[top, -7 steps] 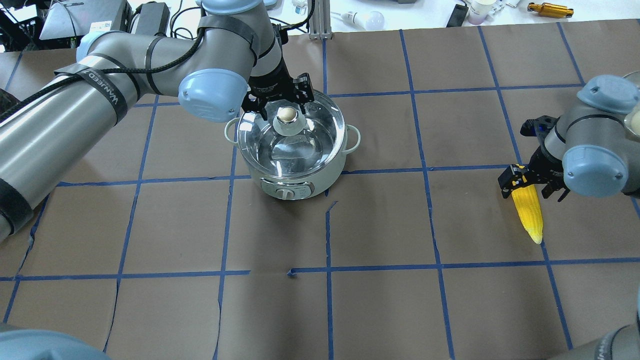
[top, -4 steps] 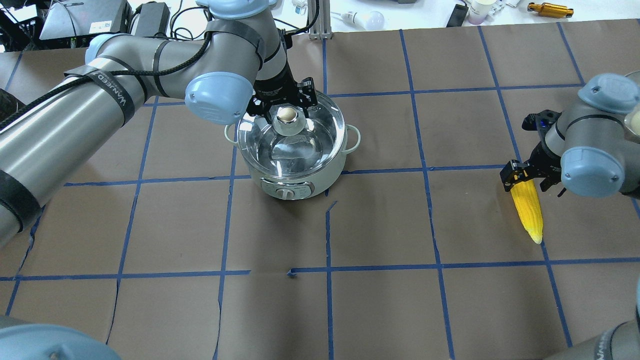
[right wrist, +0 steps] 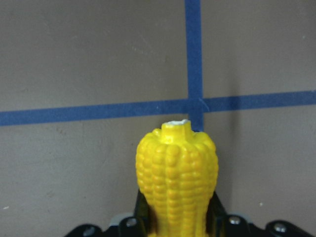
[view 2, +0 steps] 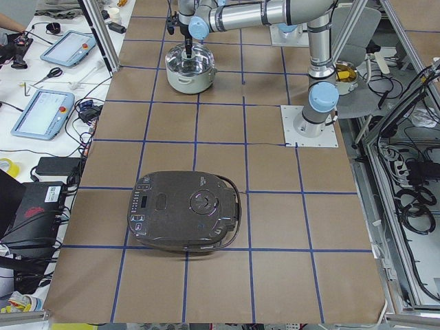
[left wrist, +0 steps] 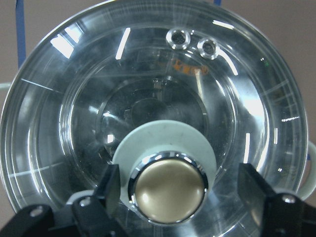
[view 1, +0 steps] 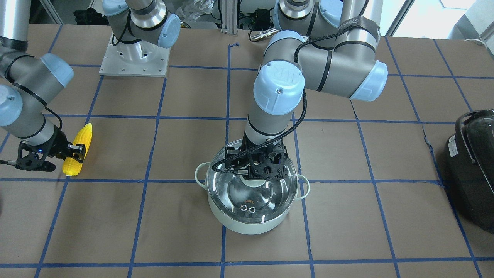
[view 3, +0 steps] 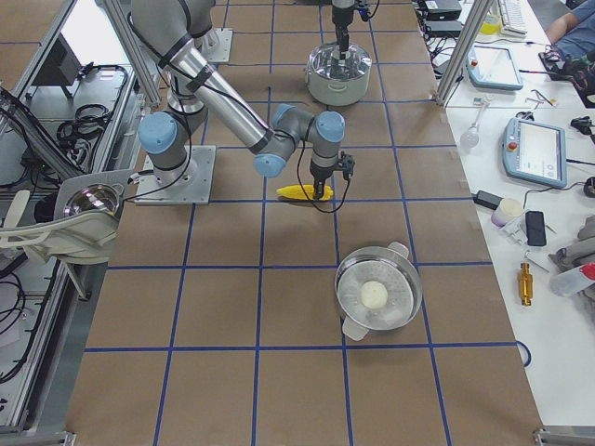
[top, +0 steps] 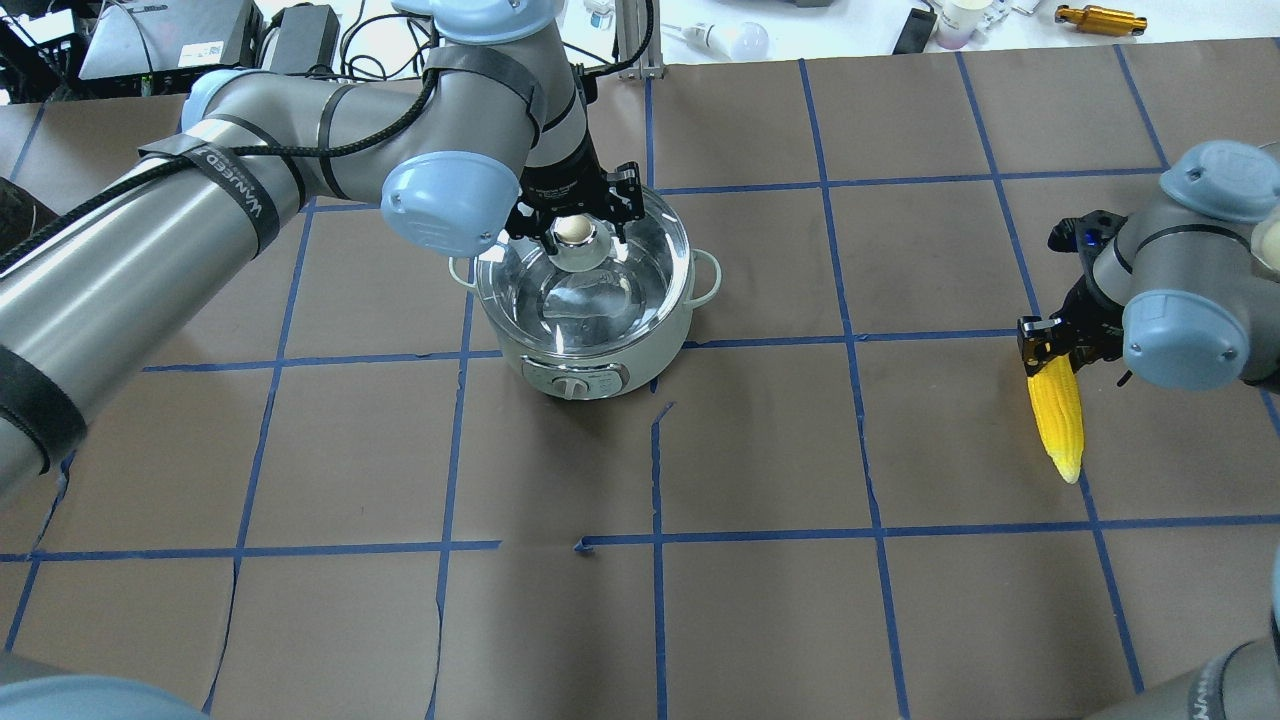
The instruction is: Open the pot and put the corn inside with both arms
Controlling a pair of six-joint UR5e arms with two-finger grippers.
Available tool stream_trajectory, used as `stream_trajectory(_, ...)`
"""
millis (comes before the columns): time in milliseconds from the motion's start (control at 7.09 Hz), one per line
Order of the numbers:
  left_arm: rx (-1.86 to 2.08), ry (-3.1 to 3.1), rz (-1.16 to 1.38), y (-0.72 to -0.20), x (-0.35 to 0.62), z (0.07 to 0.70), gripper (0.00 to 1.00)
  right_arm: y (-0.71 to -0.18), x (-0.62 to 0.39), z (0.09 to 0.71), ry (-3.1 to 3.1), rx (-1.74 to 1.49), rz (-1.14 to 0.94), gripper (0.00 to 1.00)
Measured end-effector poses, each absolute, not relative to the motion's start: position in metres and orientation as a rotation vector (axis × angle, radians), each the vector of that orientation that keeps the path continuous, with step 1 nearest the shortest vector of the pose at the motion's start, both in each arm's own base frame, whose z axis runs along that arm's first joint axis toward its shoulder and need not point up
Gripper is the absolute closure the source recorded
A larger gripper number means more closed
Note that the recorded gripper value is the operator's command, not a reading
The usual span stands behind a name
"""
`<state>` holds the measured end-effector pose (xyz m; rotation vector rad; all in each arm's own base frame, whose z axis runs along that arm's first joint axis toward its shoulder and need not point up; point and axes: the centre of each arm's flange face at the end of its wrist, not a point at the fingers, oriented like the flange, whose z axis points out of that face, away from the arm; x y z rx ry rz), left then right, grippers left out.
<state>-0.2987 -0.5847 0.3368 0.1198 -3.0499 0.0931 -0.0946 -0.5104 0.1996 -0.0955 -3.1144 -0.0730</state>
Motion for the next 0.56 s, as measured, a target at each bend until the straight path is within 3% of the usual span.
stream_trajectory(141, 0.118, -3.052, 0.088, -0.585, -0.299, 0.336, 0.92, -0.521, -0.095, 0.216, -3.108, -0.1, -0.052, 1.0)
stream_trajectory(564, 0.105, -3.076, 0.114, -0.584, -0.295, 0.345, 0.93, -0.578, -0.056, 0.295, -3.099, -0.118, -0.031, 1.0)
